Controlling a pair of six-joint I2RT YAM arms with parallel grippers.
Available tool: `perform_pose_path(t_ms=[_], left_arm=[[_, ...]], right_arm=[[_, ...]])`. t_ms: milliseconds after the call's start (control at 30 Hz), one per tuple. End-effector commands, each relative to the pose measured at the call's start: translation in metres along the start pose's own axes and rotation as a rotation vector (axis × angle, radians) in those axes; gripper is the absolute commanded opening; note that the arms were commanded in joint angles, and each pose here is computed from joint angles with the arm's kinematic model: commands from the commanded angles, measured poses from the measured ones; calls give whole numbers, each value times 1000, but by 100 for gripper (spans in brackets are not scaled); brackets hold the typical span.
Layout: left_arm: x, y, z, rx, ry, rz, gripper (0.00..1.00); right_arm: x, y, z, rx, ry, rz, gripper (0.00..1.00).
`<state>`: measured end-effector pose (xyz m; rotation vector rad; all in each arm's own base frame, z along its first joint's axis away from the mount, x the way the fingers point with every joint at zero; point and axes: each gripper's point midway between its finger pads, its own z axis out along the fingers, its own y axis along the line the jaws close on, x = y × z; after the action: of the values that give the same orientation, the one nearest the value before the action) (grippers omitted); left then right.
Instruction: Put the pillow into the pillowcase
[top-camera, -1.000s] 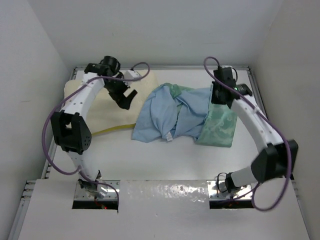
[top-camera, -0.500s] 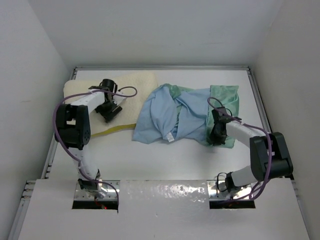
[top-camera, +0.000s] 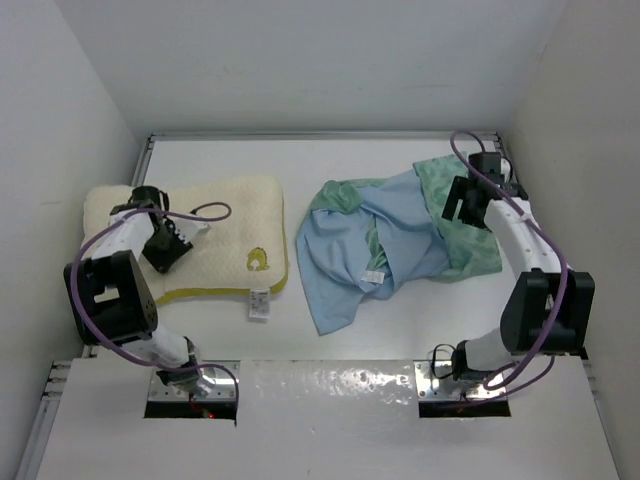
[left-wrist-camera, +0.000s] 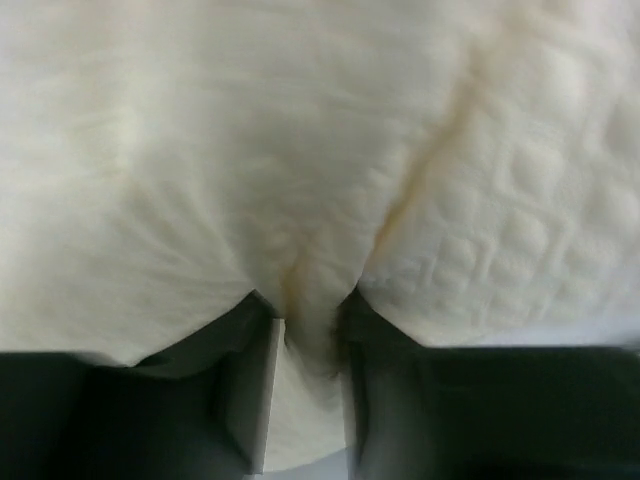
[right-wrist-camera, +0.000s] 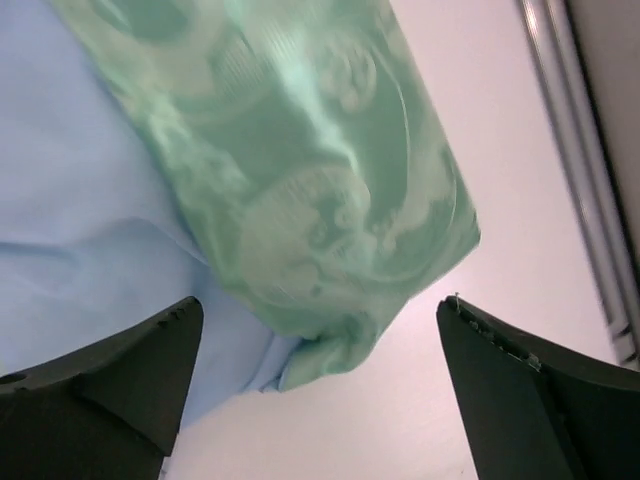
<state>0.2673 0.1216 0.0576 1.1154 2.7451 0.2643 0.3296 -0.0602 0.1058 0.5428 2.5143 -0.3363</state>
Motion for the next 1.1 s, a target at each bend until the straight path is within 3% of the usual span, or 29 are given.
perform_pose_path(t_ms=[0, 33, 67, 100, 133, 200, 233, 267, 300, 433, 667, 767, 900, 933, 967, 1000, 1033, 1067], left_arm=[[-12, -46, -24, 253, -86, 158, 46], [-21, -49, -31, 280, -131, 143, 79], [-38, -33, -49, 250, -183, 137, 99], [-44, -35, -61, 290, -206, 118, 100], [-62, -34, -74, 312, -287, 92, 100], [-99, -2, -106, 235, -403, 92, 100], [-113, 5, -114, 217, -436, 77, 100], [-128, 20, -126, 159, -462, 92, 100], [-149, 25, -120, 131, -464, 130, 100], [-185, 51, -78, 49, -402, 126, 100], [-253, 78, -7, 192, -478, 16, 100], [-258, 83, 28, 180, -439, -15, 100], [-231, 59, 77, 221, -315, -1, 100], [-225, 54, 86, 222, -284, -13, 93], [-222, 49, 96, 228, -263, -28, 60], [-212, 38, 104, 254, -230, -63, 43], [-208, 33, 108, 264, -215, -81, 0], [-209, 33, 103, 258, -230, -123, 0]], right_arm=[[-22, 7, -25, -37, -39, -110, 99], [-26, 25, -35, -80, -85, -138, 99], [-39, 37, -47, -130, -168, -154, 92], [-42, 54, -55, -198, -206, -180, 80], [-39, 79, -65, -271, -239, -228, 60], [-41, 110, -72, -375, -275, -244, 9], [-33, 132, -76, -453, -251, -268, 7], [-31, 150, -69, -484, -211, -284, 11], [-28, 161, -66, -505, -186, -300, 26], [-15, 210, -49, -544, -96, -366, 39], [-1, 247, -15, -576, -15, -340, 49], [18, 251, 4, -554, 42, -359, 50], [42, 257, 18, -532, 91, -383, 49], [46, 256, 25, -509, 100, -373, 49], [44, 251, 31, -467, 90, -358, 47], [42, 249, 36, -436, 78, -329, 45], [40, 246, 41, -404, 62, -322, 42], [35, 238, 48, -349, 41, -315, 37]])
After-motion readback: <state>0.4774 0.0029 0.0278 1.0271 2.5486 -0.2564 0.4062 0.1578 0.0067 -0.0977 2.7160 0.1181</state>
